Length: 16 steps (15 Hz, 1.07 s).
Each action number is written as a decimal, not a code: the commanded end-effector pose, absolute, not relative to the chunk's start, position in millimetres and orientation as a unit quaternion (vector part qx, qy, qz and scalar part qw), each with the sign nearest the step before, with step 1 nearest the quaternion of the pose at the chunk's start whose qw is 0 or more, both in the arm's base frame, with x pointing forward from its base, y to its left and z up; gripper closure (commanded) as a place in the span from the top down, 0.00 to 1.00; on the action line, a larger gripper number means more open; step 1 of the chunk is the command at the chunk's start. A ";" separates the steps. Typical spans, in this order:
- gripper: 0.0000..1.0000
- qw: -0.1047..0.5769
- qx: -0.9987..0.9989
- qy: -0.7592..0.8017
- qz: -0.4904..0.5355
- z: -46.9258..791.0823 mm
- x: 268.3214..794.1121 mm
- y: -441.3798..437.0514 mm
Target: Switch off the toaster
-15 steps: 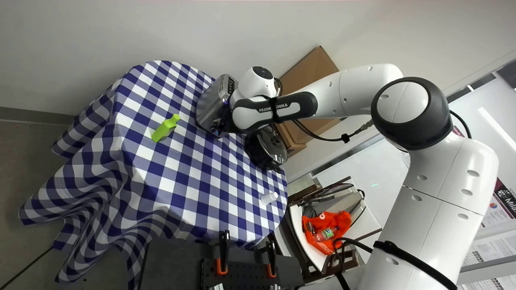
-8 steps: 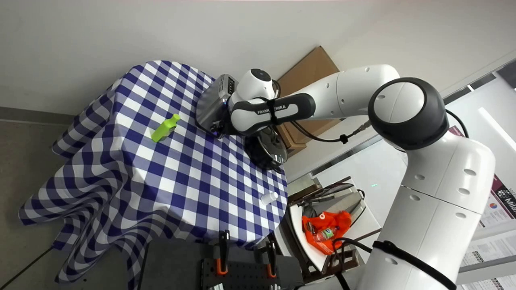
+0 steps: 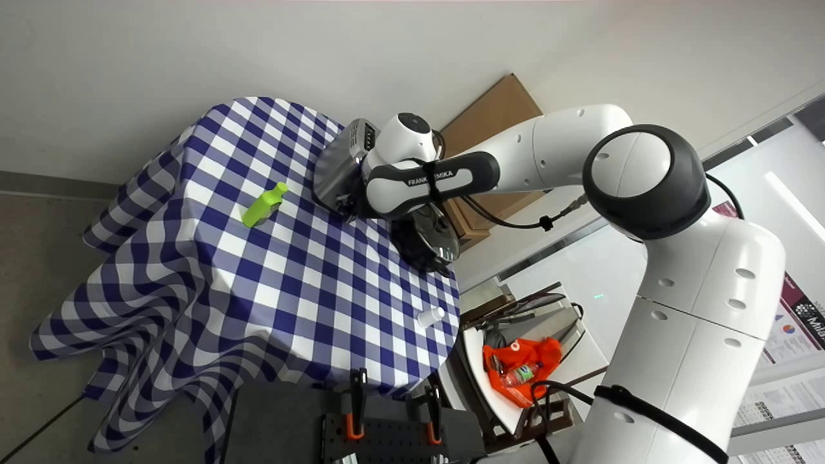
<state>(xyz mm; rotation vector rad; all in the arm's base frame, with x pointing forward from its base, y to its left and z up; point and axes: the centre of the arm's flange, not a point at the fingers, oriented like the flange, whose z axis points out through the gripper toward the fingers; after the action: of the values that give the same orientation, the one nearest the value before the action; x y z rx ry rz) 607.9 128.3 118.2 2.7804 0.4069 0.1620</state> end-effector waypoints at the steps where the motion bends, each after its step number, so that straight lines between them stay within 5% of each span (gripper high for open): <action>1: 0.00 0.158 0.973 0.151 0.077 117.1 613.3 130.6; 16: 0.00 0.156 0.968 0.161 0.116 122.1 613.3 123.2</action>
<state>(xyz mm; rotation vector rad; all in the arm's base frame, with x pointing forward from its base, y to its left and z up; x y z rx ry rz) 610.4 122.1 115.8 2.7738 0.4347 0.2624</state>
